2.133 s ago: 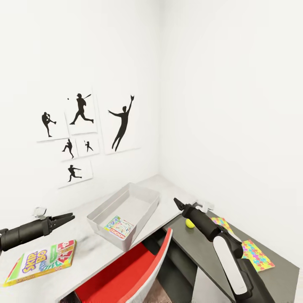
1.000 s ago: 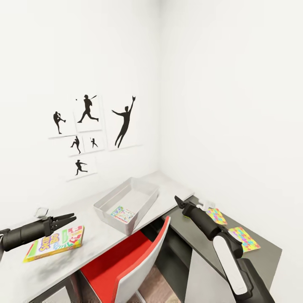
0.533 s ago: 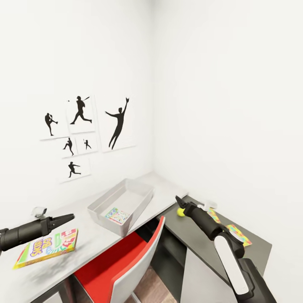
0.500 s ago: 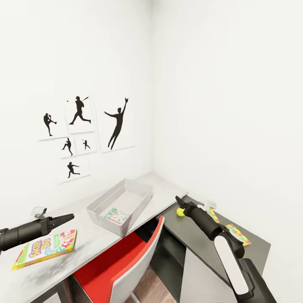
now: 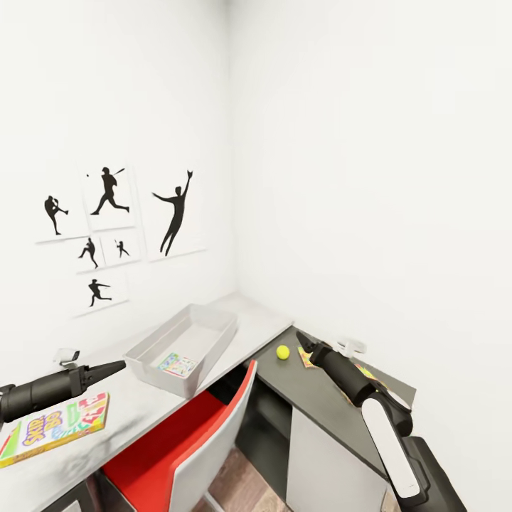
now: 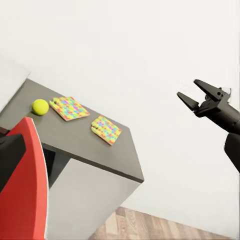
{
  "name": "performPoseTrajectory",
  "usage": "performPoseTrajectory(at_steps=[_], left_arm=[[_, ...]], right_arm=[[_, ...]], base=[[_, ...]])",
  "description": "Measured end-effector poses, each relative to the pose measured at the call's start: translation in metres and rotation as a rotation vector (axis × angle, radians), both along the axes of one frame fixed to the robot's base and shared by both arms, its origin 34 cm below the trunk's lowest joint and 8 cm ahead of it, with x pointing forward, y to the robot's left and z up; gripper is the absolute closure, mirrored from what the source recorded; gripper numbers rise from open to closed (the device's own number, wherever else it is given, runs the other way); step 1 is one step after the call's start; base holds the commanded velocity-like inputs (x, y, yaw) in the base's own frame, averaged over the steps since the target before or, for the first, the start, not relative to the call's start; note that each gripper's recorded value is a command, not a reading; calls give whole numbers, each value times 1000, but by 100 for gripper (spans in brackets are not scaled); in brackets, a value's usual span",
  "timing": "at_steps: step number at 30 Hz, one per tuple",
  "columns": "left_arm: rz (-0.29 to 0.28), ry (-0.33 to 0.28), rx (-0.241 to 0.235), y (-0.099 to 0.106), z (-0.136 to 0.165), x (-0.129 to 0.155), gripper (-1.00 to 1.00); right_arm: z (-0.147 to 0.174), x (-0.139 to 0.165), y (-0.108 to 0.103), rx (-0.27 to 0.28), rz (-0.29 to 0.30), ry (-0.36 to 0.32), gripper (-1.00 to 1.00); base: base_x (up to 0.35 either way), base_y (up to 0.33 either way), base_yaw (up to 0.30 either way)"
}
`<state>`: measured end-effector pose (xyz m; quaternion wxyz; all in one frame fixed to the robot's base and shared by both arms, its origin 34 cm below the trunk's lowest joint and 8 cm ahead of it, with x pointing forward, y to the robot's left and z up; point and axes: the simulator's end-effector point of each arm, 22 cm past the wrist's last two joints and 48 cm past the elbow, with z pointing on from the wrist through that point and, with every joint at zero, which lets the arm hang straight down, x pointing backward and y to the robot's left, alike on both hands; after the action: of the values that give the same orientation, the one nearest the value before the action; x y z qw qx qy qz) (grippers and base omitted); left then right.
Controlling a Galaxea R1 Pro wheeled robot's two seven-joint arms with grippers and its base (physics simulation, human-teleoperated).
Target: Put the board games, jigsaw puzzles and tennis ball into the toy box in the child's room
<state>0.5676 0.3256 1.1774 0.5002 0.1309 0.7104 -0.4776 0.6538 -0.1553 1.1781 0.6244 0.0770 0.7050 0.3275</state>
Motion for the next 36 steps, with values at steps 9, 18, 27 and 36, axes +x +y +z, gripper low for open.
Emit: performPoseTrajectory(at_steps=[9,18,27,36], left_arm=[[-2,-10,1,-1,4,-2,-100],[-4,-16,1,-3,6,-2,-100],[-3,-18,3,-3,5,-2,-100],[-3,-20,5,-3,5,-2,-100]], right_arm=[[6,-2,0,1,2,-12,-100],[10,-3,3,5,5,-19,-100],[8,-3,2,4,5,-17,-100],[8,-3,3,7,7,-15,-100]], base=[[-14,0,-210],[-1,0,-59],[0,0,-96],[0,0,-261]])
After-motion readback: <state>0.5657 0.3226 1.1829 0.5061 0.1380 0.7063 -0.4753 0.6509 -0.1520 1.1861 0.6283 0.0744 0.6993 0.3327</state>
